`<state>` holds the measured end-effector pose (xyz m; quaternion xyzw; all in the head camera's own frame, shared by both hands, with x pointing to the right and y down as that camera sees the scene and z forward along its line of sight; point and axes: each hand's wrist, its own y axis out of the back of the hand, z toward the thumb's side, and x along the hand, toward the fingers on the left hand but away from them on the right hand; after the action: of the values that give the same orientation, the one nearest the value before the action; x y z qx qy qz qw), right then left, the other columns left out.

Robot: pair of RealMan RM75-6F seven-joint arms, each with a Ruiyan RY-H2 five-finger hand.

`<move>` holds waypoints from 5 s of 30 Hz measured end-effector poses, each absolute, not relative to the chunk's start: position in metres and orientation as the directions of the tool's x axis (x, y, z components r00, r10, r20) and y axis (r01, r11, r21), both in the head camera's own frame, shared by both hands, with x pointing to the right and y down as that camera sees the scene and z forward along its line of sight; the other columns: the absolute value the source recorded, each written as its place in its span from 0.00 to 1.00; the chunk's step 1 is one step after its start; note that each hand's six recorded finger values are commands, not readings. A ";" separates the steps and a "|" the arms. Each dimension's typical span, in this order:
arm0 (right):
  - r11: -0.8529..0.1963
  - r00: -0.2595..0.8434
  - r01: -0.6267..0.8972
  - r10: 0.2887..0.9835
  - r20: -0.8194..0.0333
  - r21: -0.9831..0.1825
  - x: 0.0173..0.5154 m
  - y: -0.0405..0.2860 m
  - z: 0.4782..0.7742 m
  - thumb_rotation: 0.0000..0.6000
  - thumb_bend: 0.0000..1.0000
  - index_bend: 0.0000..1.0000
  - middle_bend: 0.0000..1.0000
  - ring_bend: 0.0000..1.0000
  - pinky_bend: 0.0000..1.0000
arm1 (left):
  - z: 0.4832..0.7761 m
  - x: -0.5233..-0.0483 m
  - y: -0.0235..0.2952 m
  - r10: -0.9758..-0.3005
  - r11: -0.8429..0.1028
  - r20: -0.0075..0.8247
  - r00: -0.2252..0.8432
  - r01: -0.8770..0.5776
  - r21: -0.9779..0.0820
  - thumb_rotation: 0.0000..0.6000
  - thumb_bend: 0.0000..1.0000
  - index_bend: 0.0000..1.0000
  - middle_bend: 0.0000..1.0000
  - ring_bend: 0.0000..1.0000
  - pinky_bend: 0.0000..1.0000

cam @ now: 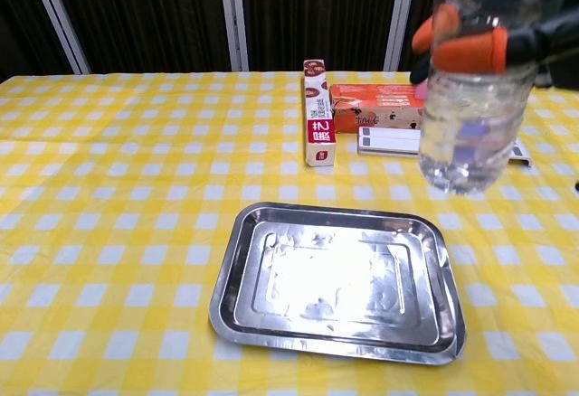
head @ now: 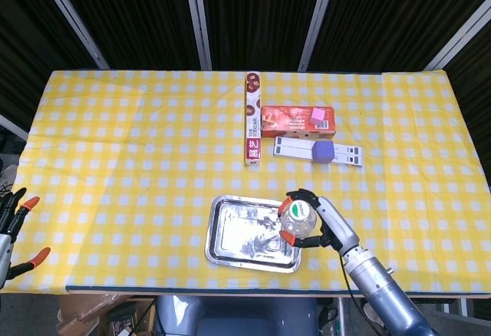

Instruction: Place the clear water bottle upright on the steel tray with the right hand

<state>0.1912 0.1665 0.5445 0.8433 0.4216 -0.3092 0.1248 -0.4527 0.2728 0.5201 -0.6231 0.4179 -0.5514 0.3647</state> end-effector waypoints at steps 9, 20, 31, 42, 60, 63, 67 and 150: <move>-0.553 0.426 0.831 0.574 -0.699 0.053 0.198 0.200 0.610 1.00 0.95 0.67 0.48 0.17 0.00 | 0.519 -0.455 0.271 -0.925 -0.379 0.378 0.036 -0.120 -0.917 1.00 0.22 0.12 0.00 0.00 0.00; -0.549 0.412 0.827 0.736 -0.537 -0.117 0.215 0.151 0.524 1.00 0.95 0.67 0.48 0.17 0.00 | 0.522 -0.452 0.272 -0.922 -0.388 0.386 0.037 -0.111 -0.915 1.00 0.22 0.12 0.00 0.00 0.00; -0.548 0.420 0.797 0.806 -0.417 -0.255 0.238 0.092 0.452 1.00 0.95 0.67 0.48 0.17 0.00 | 0.521 -0.454 0.273 -0.922 -0.388 0.387 0.027 -0.111 -0.915 1.00 0.22 0.12 0.00 0.00 0.00; -0.603 0.417 0.781 0.695 -0.586 -0.159 0.234 0.133 0.500 1.00 0.95 0.67 0.48 0.17 0.00 | 0.521 -0.454 0.273 -0.922 -0.386 0.386 0.025 -0.109 -0.916 1.00 0.22 0.12 0.00 0.00 0.00; -0.562 0.436 0.827 0.652 -0.620 -0.011 0.198 0.186 0.561 1.00 0.95 0.67 0.48 0.17 0.00 | 0.522 -0.453 0.272 -0.922 -0.386 0.386 0.028 -0.105 -0.916 1.00 0.22 0.12 0.00 0.00 0.00; -0.554 0.419 0.832 0.653 -0.631 -0.021 0.204 0.187 0.564 1.00 0.95 0.67 0.48 0.17 0.00 | 0.522 -0.454 0.272 -0.923 -0.384 0.384 0.026 -0.106 -0.917 1.00 0.22 0.12 0.00 0.00 0.00; -0.536 0.383 0.843 0.659 -0.648 -0.046 0.221 0.186 0.567 1.00 0.95 0.67 0.48 0.17 0.00 | 0.521 -0.456 0.271 -0.925 -0.378 0.379 0.017 -0.107 -0.920 1.00 0.22 0.12 0.00 0.00 0.00; -0.563 0.481 0.824 0.633 -0.606 0.066 0.160 0.215 0.610 1.00 0.95 0.67 0.48 0.17 0.00 | 0.519 -0.464 0.267 -0.921 -0.386 0.388 0.016 -0.158 -0.909 1.00 0.22 0.12 0.00 0.00 0.00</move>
<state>0.1598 0.2150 0.6103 0.8421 0.4326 -0.2687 0.1773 -0.4635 0.2674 0.5188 -0.6232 0.4330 -0.5518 0.3459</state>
